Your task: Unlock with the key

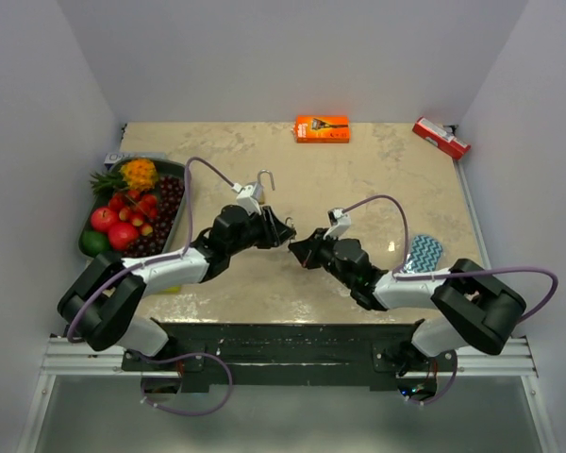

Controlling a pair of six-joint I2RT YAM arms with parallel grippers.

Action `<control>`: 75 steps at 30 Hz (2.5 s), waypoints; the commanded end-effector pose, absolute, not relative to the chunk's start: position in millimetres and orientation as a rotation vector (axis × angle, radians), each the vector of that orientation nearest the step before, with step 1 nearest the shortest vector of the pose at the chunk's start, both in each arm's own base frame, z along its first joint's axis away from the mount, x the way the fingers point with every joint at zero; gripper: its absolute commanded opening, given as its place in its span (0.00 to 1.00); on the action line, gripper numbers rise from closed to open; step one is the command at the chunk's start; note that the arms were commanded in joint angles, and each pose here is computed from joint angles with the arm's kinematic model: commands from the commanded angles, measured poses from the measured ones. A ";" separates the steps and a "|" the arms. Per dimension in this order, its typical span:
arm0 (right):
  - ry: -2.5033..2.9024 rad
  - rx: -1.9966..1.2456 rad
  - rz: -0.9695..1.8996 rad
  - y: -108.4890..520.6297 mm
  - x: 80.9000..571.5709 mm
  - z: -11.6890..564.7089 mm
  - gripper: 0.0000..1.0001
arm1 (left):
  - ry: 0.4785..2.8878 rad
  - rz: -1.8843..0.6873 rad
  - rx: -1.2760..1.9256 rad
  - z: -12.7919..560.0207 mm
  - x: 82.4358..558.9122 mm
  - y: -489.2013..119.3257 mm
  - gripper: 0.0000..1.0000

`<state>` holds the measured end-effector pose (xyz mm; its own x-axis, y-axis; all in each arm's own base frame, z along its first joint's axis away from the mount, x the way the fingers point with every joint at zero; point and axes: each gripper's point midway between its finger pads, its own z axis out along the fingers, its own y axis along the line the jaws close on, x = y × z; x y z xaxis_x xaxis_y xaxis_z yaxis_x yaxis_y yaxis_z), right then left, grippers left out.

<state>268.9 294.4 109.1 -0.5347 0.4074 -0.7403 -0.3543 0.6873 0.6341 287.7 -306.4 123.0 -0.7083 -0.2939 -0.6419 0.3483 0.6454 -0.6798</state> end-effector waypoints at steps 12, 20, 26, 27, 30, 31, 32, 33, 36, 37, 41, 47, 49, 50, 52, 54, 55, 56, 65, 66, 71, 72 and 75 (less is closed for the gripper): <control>1.565 0.220 1.012 268.5 312.1 193.5 0.00 | 2.164 -1.270 0.146 119.8 226.8 -328.0 0.00; 1.536 0.240 0.999 262.6 313.1 197.4 0.00 | 2.159 -1.298 0.114 112.4 212.9 -332.3 0.00; 1.522 0.247 0.997 258.4 313.1 201.0 0.00 | 2.142 -1.317 0.097 116.5 208.5 -334.1 0.00; 1.516 0.248 0.991 256.6 313.5 201.9 0.00 | 2.143 -1.318 0.094 116.5 207.7 -334.3 0.00; 1.500 0.239 1.001 257.0 312.2 202.7 0.00 | 2.139 -1.339 0.060 118.7 205.8 -335.8 0.00; 1.496 0.228 1.002 258.1 312.2 202.7 0.00 | 2.132 -1.347 0.049 119.9 205.5 -336.1 0.00; 1.492 0.216 1.007 259.9 312.0 204.0 0.00 | 2.127 -1.363 0.017 122.9 206.6 -336.2 0.00; 1.496 0.204 1.007 262.1 312.3 202.1 0.00 | 2.116 -1.358 -0.006 124.4 209.2 -335.4 0.00; 1.532 0.161 0.994 268.7 312.6 197.9 0.00 | 2.086 -1.317 -0.066 130.1 219.8 -330.4 0.00; 1.543 0.146 0.982 269.4 312.8 195.9 0.00 | 2.077 -1.301 -0.080 133.8 223.2 -329.0 0.00; 1.580 0.112 0.939 270.4 309.0 185.4 0.00 | 2.041 -1.258 -0.087 145.9 235.5 -330.0 0.00; 1.591 0.054 0.930 282.8 304.0 182.8 0.00 | 2.042 -1.285 -0.078 149.8 237.5 -337.6 0.00; 1.604 0.047 0.929 285.4 303.0 181.1 0.02 | 2.035 -1.263 -0.078 152.1 242.4 -336.6 0.00; 1.627 0.045 0.917 285.0 301.8 175.7 0.02 | 2.033 -1.254 -0.083 153.0 245.4 -335.9 0.00; 1.645 0.044 0.905 285.1 301.1 172.8 0.05 | 2.023 -1.232 -0.090 155.3 251.8 -334.2 0.00; 1.680 0.042 0.892 285.8 299.2 165.5 0.08 | 2.015 -1.221 -0.100 157.4 258.8 -331.6 0.00; 1.691 0.041 0.892 286.8 298.7 163.8 0.10 | 2.009 -1.211 -0.100 158.3 262.3 -329.9 0.00; 1.708 0.035 0.890 287.6 296.8 159.7 0.11 | 2.007 -1.200 -0.109 158.5 266.6 -327.4 0.00; 1.812 0.003 0.865 287.1 284.1 137.8 0.31 | 1.972 -1.148 -0.165 163.8 291.5 -309.4 0.00; 1.816 -0.006 0.860 286.7 282.7 137.1 0.33 | 1.970 -1.141 -0.164 164.0 292.6 -308.6 0.00; 1.811 -0.044 0.881 283.4 271.9 144.4 0.46 | 1.966 -1.112 -0.166 162.6 297.7 -305.5 0.00; 1.810 -0.051 0.878 282.5 271.0 145.1 0.47 | 1.971 -1.108 -0.165 161.3 297.9 -305.6 0.00; 1.811 -0.072 0.870 282.3 269.7 149.4 0.50 | 1.971 -1.102 -0.156 161.1 299.7 -306.9 0.00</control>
<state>266.0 285.6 136.3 -0.4616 0.3550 -0.8129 -0.4274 0.7140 0.5546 286.7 -298.0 134.0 -0.6730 -0.4607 -0.5787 0.2112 0.6301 -0.7472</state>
